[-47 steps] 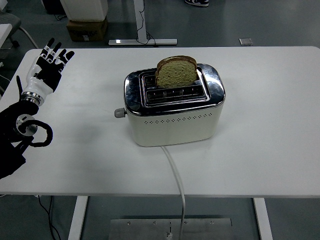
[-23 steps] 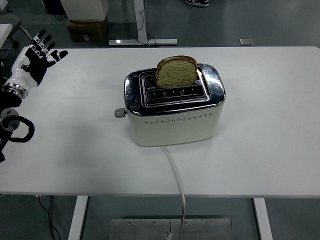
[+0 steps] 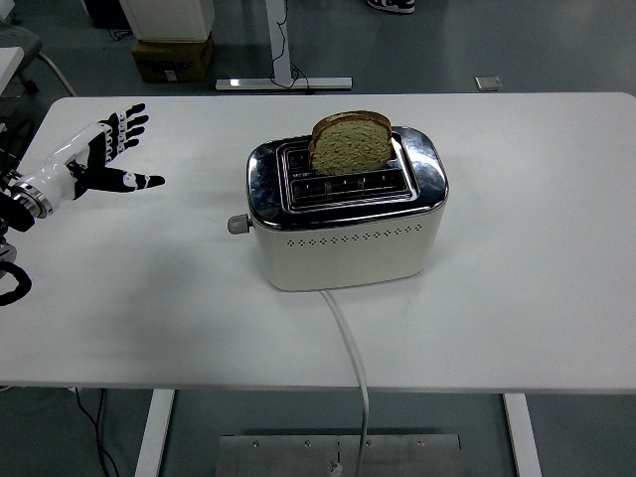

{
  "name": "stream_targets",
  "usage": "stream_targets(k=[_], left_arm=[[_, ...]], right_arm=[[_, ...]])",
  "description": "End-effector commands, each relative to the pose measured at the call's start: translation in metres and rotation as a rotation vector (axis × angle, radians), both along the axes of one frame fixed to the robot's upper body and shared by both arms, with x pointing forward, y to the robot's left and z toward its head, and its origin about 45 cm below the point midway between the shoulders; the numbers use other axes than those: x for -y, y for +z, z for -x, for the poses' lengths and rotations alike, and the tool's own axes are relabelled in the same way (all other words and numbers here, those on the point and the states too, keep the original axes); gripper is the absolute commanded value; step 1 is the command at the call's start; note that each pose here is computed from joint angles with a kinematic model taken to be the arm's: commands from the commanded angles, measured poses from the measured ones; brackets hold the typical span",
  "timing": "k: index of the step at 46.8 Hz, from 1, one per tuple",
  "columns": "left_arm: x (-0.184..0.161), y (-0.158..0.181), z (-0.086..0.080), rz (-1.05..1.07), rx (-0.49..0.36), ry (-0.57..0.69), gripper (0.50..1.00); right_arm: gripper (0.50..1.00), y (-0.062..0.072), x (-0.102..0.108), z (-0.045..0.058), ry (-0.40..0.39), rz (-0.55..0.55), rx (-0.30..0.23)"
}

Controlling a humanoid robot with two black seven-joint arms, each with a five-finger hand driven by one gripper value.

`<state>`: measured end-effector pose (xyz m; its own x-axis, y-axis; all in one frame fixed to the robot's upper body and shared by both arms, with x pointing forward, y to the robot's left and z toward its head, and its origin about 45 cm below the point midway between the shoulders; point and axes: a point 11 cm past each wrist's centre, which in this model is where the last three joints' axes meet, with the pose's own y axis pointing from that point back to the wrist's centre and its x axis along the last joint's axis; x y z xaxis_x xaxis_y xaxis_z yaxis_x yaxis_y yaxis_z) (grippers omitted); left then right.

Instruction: Press down toaster

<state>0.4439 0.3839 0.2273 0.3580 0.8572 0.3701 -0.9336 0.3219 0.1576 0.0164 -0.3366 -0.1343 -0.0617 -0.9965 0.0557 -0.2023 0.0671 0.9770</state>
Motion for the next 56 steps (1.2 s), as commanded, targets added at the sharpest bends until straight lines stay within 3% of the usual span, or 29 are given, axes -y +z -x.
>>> stream_targets(k=[1,10,26,37,56], left_arm=[[-0.010,0.006,0.004,-0.068,0.008,-0.016,1.000],[-0.021,0.026,0.012,-0.143,0.036,-0.053,1.000],[0.002,0.048,0.037,-0.269,0.163,-0.287,1.000],[0.005,0.035,0.058,-0.389,0.153,-0.403,1.000],[0.029,0.030,0.077,-0.460,0.158,-0.539,1.000]], right_arm=[[1.000,0.000,0.000,0.000,0.000,0.000,0.000],[1.000,0.000,0.000,0.000,0.000,0.000,0.000],[1.000,0.000,0.000,0.000,0.001,0.000,-0.001],[1.000,0.000,0.000,0.000,0.000,0.000,0.000],[1.000,0.000,0.000,0.000,0.000,0.000,0.000]])
